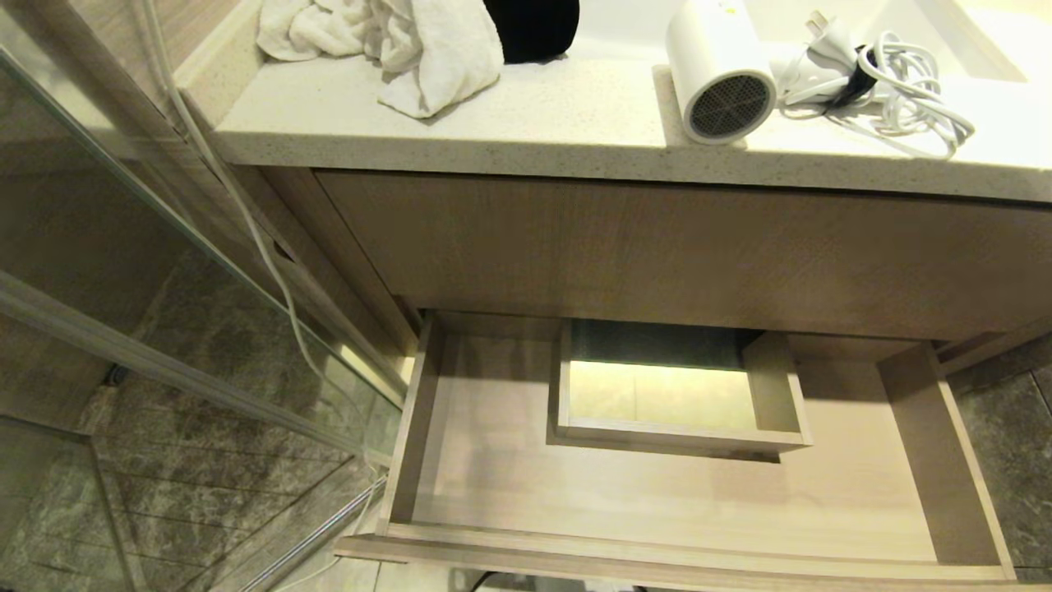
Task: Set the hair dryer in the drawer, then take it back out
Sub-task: Pick up the hairdryer
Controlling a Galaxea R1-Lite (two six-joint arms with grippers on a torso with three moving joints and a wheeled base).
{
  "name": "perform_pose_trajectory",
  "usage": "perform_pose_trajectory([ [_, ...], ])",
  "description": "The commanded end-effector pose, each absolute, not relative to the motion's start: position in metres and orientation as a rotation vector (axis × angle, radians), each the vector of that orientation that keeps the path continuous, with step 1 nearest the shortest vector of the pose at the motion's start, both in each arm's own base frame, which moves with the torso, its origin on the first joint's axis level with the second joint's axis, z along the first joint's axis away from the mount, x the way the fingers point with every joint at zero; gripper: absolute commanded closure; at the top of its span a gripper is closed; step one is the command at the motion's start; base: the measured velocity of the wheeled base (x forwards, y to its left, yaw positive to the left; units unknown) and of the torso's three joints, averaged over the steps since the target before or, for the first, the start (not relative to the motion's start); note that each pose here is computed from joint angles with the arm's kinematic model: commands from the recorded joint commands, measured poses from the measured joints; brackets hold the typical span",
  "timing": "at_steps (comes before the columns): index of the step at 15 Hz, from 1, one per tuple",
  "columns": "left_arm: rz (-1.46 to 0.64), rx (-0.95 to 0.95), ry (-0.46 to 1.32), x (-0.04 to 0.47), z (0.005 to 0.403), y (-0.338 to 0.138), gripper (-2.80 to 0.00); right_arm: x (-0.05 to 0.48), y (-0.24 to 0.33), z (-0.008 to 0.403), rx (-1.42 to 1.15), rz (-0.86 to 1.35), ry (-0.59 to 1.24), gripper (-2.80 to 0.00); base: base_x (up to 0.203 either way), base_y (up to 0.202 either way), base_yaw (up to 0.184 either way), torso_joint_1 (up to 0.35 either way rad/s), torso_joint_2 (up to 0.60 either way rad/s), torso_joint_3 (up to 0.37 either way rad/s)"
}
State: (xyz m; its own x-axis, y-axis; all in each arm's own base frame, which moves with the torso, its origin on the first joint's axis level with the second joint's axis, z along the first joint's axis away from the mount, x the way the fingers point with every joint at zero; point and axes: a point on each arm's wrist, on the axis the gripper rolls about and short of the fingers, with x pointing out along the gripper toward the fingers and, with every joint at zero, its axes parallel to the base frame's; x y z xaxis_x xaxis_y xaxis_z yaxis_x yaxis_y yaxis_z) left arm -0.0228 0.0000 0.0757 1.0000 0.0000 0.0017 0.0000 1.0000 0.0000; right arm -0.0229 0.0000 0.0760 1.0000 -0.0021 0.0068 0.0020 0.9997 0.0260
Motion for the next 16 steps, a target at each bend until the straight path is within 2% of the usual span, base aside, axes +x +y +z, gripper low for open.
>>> perform_pose_trajectory([
  [1, 0.0, 0.0, -0.002, -0.0228, 0.0752, 0.0, 0.0, -0.0228, 0.0, 0.0755, 0.026, -0.002, -0.005, 0.0, 0.0, 0.0, 0.0, 0.0, 0.0, 0.0],
  [6, 0.0, 0.0, -0.002, -0.0228, 0.0753, 0.0, 0.0, -0.0229, -0.0001, 0.0756, 0.035, -0.008, -0.008, 0.0, 0.0, 0.0, 0.0, 0.061, -0.11, -0.051],
  [16, 0.0, 0.0, -0.001, -0.0228, 0.0752, 0.0, 0.0, -0.0228, -0.0001, 0.0756, 0.037, -0.008, -0.006, 0.0, 0.0, 0.0, 0.0, 0.289, -0.56, -0.265],
])
